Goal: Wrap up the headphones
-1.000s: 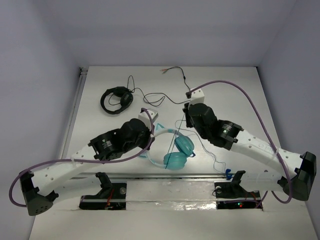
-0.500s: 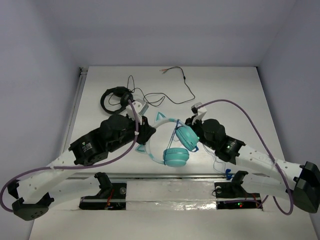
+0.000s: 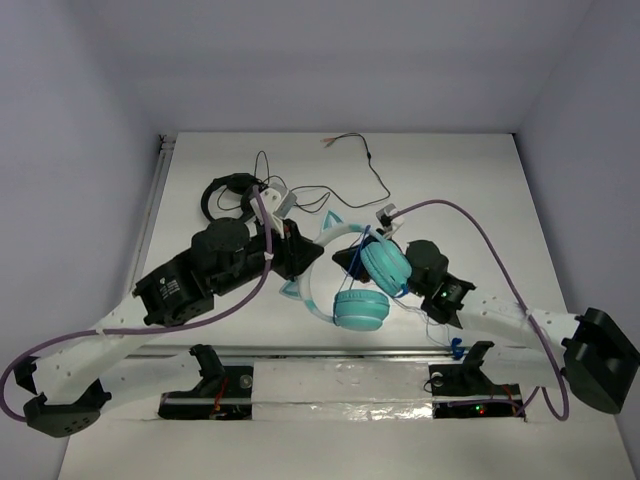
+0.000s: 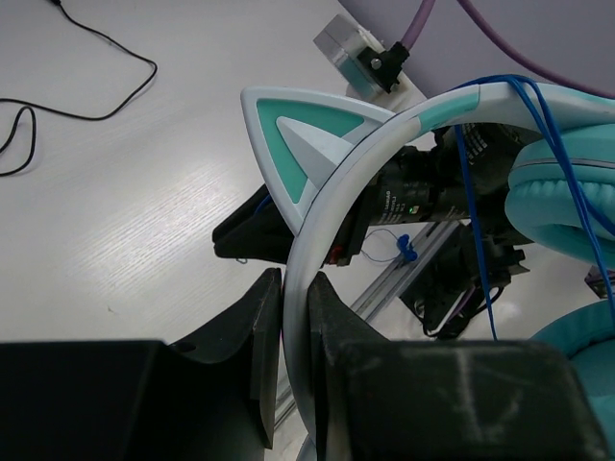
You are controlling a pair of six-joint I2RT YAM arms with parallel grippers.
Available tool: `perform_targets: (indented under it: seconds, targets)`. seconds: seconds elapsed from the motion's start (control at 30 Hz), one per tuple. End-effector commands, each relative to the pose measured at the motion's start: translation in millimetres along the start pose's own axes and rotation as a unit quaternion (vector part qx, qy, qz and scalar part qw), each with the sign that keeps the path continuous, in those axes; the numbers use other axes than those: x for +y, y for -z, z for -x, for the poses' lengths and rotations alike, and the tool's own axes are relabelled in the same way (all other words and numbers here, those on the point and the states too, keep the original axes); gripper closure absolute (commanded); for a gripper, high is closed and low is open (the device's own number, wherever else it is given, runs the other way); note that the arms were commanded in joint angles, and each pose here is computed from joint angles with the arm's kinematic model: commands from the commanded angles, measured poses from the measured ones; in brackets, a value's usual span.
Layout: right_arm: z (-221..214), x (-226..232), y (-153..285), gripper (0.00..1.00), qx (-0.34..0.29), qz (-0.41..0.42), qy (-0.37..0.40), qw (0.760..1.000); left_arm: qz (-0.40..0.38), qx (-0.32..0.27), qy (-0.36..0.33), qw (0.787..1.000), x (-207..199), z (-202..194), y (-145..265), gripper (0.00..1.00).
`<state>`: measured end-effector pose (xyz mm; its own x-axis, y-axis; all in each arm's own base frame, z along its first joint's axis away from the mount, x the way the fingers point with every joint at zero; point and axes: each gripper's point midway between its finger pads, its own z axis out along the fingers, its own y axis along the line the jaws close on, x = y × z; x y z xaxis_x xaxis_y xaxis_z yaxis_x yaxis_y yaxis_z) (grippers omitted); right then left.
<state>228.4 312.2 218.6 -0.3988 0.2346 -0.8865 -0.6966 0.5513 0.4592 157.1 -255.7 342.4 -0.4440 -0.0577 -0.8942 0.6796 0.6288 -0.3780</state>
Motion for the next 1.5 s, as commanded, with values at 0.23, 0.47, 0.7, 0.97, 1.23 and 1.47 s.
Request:
perform_targets:
  seconds: [0.23,0.47,0.7,0.97,1.23,1.47]
  targets:
    - [3.0,16.1,-21.0,0.77,-0.018,0.058,-0.015,0.998,-0.029,-0.123,0.046,0.991,-29.4,87.1,22.2,1.00]
    - [-21.4,21.6,-23.8,0.76,0.016,0.088,-0.050,0.995,0.024,-0.160,0.044,0.986,-17.4,117.8,24.9,1.00]
    - [-51.7,33.7,-7.4,0.80,0.050,0.129,-0.119,0.983,0.136,-0.214,0.044,0.966,15.9,152.9,20.9,1.00]
    - [-102.2,79.9,18.2,0.86,0.120,0.142,-0.150,0.971,0.251,-0.235,0.059,0.937,75.5,158.2,0.0,1.00]
    - [-138.2,103.3,58.1,1.00,0.195,0.128,-0.179,0.956,0.384,-0.208,0.055,0.898,150.9,121.5,-18.4,1.00]
    - [-124.5,114.4,81.1,1.00,0.235,0.086,-0.140,0.958,0.444,-0.143,0.055,0.883,192.8,49.3,-27.1,1.00]
